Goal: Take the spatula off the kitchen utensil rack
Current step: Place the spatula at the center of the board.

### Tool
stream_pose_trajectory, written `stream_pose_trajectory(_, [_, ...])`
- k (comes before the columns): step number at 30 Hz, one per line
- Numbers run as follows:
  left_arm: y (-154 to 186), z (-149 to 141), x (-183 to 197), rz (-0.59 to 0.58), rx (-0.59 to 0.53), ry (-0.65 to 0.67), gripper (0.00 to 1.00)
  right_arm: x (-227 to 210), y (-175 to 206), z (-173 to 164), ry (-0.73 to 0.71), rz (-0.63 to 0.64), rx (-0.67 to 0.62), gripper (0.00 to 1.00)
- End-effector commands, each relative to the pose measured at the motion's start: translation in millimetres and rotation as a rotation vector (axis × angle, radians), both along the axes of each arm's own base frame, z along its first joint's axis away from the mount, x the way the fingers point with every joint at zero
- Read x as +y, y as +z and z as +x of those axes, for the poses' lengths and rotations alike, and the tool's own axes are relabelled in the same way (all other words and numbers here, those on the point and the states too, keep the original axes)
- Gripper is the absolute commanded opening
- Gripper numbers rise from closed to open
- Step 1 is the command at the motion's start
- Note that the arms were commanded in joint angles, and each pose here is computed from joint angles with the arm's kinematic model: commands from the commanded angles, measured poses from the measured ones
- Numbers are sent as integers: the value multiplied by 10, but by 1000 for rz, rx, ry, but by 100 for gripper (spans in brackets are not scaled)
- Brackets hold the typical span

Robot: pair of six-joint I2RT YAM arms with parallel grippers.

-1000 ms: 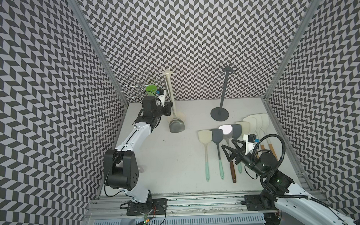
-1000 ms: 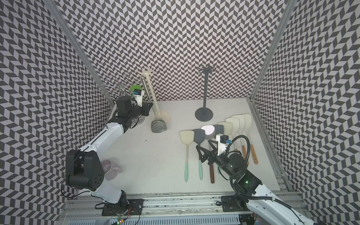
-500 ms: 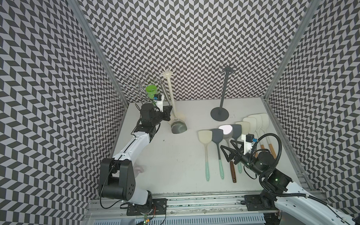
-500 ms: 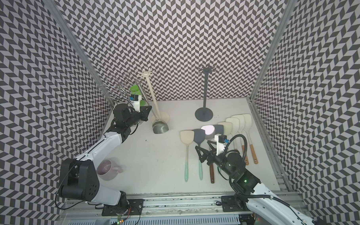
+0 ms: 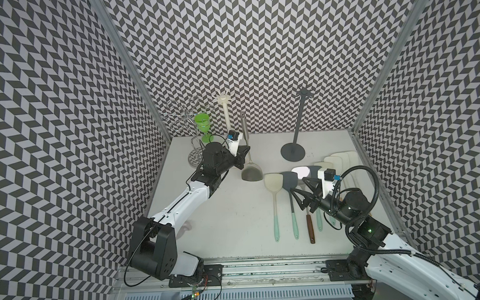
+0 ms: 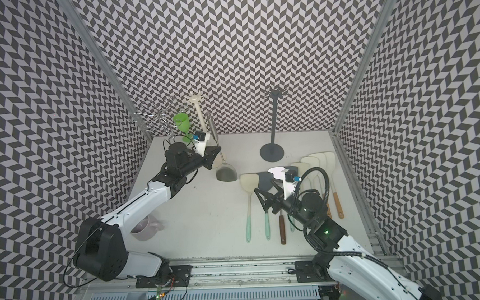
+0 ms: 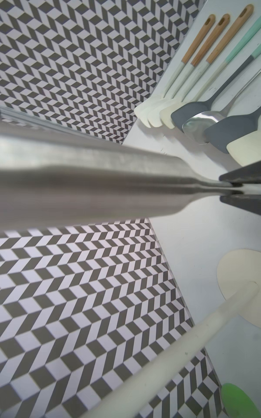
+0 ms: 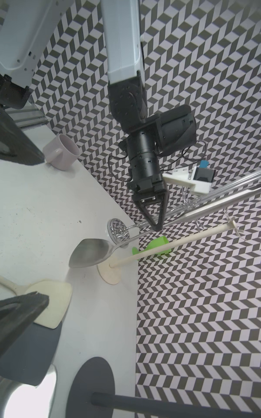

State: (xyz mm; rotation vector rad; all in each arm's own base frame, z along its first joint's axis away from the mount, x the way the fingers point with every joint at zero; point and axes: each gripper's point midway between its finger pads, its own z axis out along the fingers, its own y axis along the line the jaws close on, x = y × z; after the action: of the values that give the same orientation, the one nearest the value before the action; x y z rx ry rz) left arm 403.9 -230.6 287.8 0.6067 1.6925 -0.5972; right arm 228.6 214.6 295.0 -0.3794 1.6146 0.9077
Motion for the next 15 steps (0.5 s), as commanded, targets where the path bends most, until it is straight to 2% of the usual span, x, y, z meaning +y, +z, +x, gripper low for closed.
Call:
stream_pose_trajectory(1, [270, -70, -167, 38, -105, -61, 0, 140, 475, 49, 50, 13, -118, 88])
stream_pose_trajectory(7, [232, -235, -336, 90, -124, -118, 0, 478, 941, 348, 114, 2, -143, 87])
stream_pose_trajectory(15, [187, -483, -497, 104, -137, -231, 0, 727, 1300, 833, 169, 6, -125, 81])
